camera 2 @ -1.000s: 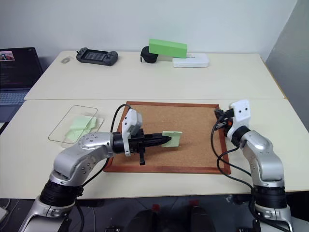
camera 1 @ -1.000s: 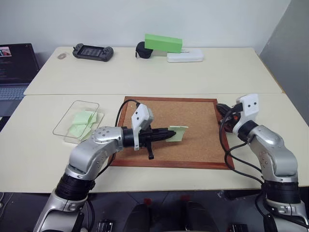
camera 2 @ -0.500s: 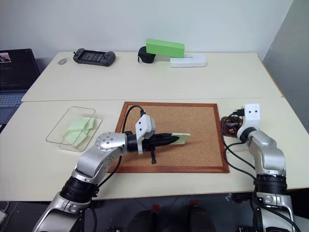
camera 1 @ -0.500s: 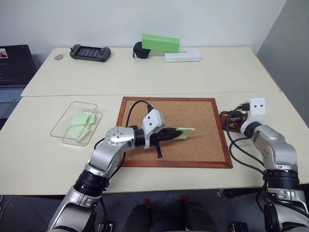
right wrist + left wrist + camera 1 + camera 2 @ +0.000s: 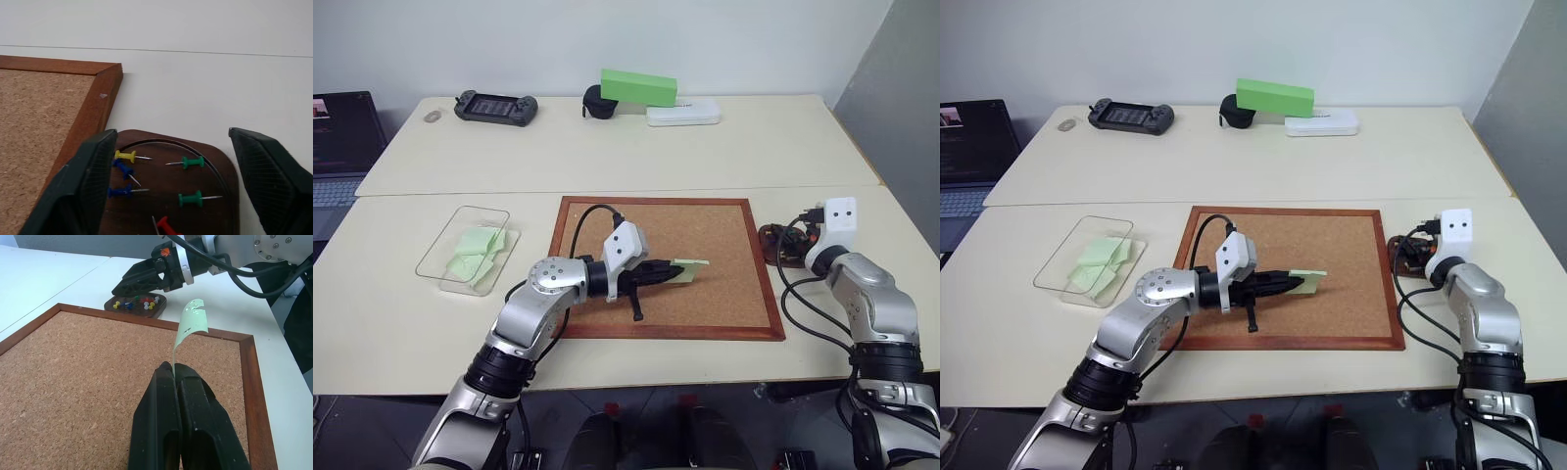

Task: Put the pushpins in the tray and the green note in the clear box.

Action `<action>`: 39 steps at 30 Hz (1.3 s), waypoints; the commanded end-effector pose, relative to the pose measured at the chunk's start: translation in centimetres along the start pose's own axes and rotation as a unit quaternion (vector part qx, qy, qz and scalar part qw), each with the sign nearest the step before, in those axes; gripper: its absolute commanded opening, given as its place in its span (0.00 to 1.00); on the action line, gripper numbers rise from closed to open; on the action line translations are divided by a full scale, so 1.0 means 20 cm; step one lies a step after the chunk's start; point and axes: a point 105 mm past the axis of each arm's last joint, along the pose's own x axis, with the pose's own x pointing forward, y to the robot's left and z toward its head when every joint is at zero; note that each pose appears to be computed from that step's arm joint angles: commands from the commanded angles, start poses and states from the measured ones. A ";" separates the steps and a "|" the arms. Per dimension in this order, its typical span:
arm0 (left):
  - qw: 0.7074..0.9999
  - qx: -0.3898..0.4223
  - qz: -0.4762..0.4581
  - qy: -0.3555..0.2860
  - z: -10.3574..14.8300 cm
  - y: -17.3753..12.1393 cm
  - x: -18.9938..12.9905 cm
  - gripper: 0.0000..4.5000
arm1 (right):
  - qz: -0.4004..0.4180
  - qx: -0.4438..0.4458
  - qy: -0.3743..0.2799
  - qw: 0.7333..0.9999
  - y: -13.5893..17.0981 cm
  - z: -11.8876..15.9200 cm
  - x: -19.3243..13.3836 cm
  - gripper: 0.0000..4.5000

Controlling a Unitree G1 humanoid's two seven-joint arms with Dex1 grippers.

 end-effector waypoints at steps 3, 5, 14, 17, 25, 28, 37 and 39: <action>1.000 0.007 0.003 -0.016 0.06 0.01 -0.01 0.00 | -0.012 -0.017 -0.042 0.999 -0.04 0.13 -0.02 1.00; 1.000 0.004 0.008 -0.018 0.06 0.02 -0.02 0.00 | -0.001 -0.014 -0.057 0.998 -0.02 0.16 -0.03 1.00; 0.992 -0.029 0.113 -0.050 0.15 0.19 -0.12 0.00 | 0.340 -0.086 -0.133 0.927 0.50 0.27 -0.36 1.00; 0.983 -0.042 0.171 -0.056 0.16 0.24 -0.19 0.00 | 0.423 -0.121 -0.143 0.886 0.69 0.27 -0.49 1.00; 0.872 0.006 0.488 -0.036 0.20 0.48 -0.64 0.00 | 0.508 -0.121 -0.198 0.830 0.96 0.36 -0.65 1.00; 0.778 0.031 0.628 -0.014 0.19 0.50 -0.93 0.00 | 0.523 -0.107 -0.206 0.820 1.00 0.39 -0.66 1.00; 0.669 -0.051 0.741 0.000 0.00 0.40 -1.20 0.00 | 0.534 -0.102 -0.200 0.815 1.03 0.37 -0.63 1.00; 0.664 -0.059 0.745 -0.002 0.00 0.39 -1.20 0.04 | 0.535 -0.104 -0.196 0.816 1.03 0.36 -0.63 1.00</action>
